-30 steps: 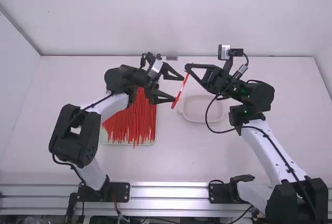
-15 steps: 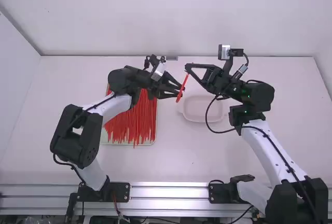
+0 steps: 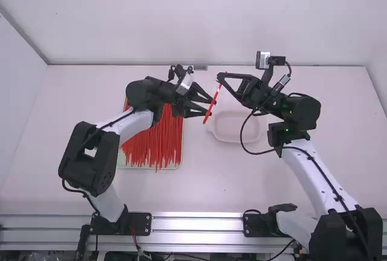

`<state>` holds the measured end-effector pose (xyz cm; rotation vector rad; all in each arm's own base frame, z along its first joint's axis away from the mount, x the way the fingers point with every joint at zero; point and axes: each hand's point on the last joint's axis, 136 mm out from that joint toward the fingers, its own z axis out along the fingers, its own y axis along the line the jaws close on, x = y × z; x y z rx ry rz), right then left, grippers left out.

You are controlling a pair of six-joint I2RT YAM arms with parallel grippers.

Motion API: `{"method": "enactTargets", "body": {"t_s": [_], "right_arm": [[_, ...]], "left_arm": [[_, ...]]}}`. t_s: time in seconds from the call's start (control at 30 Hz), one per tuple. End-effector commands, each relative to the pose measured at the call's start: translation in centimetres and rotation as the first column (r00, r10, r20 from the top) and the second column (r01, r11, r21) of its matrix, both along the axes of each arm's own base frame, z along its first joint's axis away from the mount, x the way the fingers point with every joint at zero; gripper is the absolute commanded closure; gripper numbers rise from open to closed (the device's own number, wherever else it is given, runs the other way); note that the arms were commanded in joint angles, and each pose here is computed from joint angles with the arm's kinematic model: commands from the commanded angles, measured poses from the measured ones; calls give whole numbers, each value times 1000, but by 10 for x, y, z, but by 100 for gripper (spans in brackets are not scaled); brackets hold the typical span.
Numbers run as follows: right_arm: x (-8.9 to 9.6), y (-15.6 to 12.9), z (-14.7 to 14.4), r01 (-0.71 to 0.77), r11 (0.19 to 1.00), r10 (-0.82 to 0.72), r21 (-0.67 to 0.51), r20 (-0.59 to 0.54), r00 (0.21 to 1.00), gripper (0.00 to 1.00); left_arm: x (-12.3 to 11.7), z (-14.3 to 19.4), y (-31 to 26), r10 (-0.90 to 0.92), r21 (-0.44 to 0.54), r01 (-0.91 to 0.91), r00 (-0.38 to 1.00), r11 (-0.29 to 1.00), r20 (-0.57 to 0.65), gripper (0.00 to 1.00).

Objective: Fasten the cable tie

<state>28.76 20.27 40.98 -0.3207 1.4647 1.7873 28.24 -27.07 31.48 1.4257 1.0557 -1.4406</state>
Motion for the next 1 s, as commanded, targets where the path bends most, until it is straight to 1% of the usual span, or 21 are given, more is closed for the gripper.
{"method": "enactTargets", "body": {"t_s": [0.0, 0.17, 0.2, 0.23, 0.27, 0.3, 0.43, 0.6, 0.67, 0.8, 0.97], "right_arm": [[-5, 0, 10, -5, 1000, 5, 2, 38, 999, 100], [-5, 0, 10, -3, 1000, 3, 1, 40, 999, 100], [-5, 0, 10, -4, 1000, 4, 0, 36, 999, 100], [-4, 0, 8, -2, 1000, 2, -1, 26, 1000, 100], [-2, 0, 6, 2, 1000, -2, -3, 17, 1000, 100], [-1, 0, 6, 4, 1000, -4, -4, 17, 1000, 100], [3, 0, 1, 17, 1000, -17, -9, 0, 1000, 100], [4, -1, 5, 29, 1000, -29, 3, 8, 1000, 100], [2, -2, 9, 22, 1000, -22, 13, 3, 1000, 100], [-5, -3, 24, 6, 999, -8, 42, 42, 999, 100], [-7, -4, 35, 6, 999, -9, 47, 66, 998, 100]], "left_arm": [[-3, 13, -1, 7, -25, -6, 1000, 1000, 30, 53], [-1, 18, -1, 26, -43, -25, 999, 999, 29, 51], [0, 19, -1, 30, -48, -29, 999, 998, 30, 55], [-1, 20, -2, 29, -51, -28, 999, 998, 31, 73], [-1, 21, -2, 32, -55, -30, 999, 998, 31, 97], [-1, 21, -2, 33, -56, -31, 999, 998, 31, 98], [0, 22, -2, 39, -63, -36, 999, 997, 37, 98], [-1, 20, -2, 33, -57, -30, 999, 998, 41, 99], [-1, 17, -1, 35, -62, -32, 998, 998, 55, 99], [-2, 4, -1, 48, -72, -43, 997, 997, 64, 98], [-4, -4, 0, 46, -67, -42, 997, 997, 61, 98]]}}
